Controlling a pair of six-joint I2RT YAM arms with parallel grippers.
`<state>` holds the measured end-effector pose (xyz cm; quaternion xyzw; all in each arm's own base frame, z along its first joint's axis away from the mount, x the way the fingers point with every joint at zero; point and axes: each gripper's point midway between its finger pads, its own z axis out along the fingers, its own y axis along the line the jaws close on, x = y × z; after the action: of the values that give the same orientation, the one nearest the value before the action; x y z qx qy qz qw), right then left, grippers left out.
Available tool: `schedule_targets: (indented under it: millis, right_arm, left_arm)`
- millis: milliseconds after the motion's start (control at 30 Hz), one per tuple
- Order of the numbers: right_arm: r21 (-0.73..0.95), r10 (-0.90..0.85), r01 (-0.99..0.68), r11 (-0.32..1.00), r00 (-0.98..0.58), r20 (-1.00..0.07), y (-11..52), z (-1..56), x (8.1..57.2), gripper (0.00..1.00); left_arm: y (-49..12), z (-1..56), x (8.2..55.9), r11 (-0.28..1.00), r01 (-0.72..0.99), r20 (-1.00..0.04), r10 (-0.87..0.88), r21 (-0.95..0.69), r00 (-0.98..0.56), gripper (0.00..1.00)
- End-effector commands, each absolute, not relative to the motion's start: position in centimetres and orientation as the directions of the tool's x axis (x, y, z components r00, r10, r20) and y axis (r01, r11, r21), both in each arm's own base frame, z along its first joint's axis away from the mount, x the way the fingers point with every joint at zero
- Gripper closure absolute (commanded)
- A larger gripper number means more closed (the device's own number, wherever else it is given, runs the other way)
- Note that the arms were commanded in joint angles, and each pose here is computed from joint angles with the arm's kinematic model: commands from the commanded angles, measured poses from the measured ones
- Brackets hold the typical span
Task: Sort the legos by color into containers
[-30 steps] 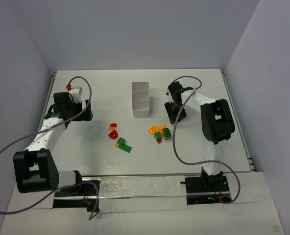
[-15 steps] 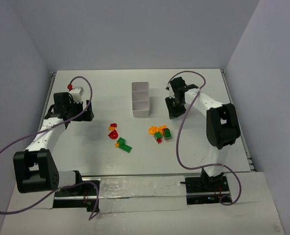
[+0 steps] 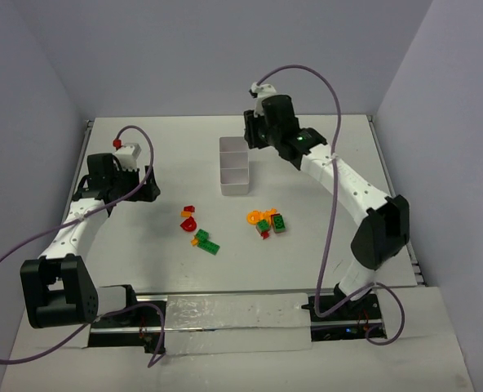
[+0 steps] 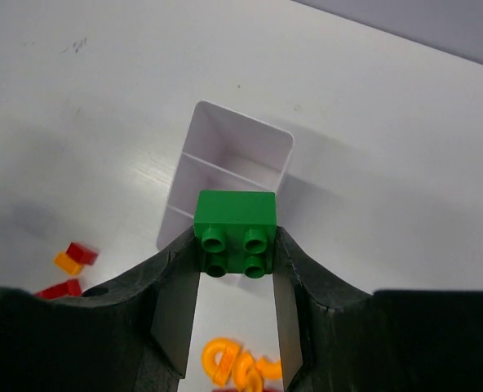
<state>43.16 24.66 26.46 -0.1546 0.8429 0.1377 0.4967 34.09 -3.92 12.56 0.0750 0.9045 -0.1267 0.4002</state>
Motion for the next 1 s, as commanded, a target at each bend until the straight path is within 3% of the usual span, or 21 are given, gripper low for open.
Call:
schedule_targets:
  millis: [0,733,867,967]
  right_arm:
    - [0.017,-0.118,-0.322,0.946,-0.395,-0.911,26.7,26.3,46.0,1.00]
    - [-0.054,-0.188,-0.276,0.960,-0.485,-0.854,29.8,19.4,50.5,0.86]
    - [-0.058,-0.190,-0.273,0.960,-0.490,-0.851,29.9,18.9,50.8,0.72]
    - [-0.063,-0.195,-0.270,0.961,-0.497,-0.846,29.9,18.4,50.9,0.71]
  left_arm:
    - [-4.0,14.8,34.9,0.956,0.244,-0.790,0.021,-0.165,-0.612,0.01]
    - [-3.3,14.0,35.3,0.965,0.220,-0.772,0.033,-0.140,-0.635,0.01]
    - [-3.2,13.9,35.3,0.967,0.217,-0.771,0.035,-0.135,-0.636,0.01]
    - [-3.2,13.8,35.3,0.967,0.217,-0.770,0.035,-0.136,-0.637,0.01]
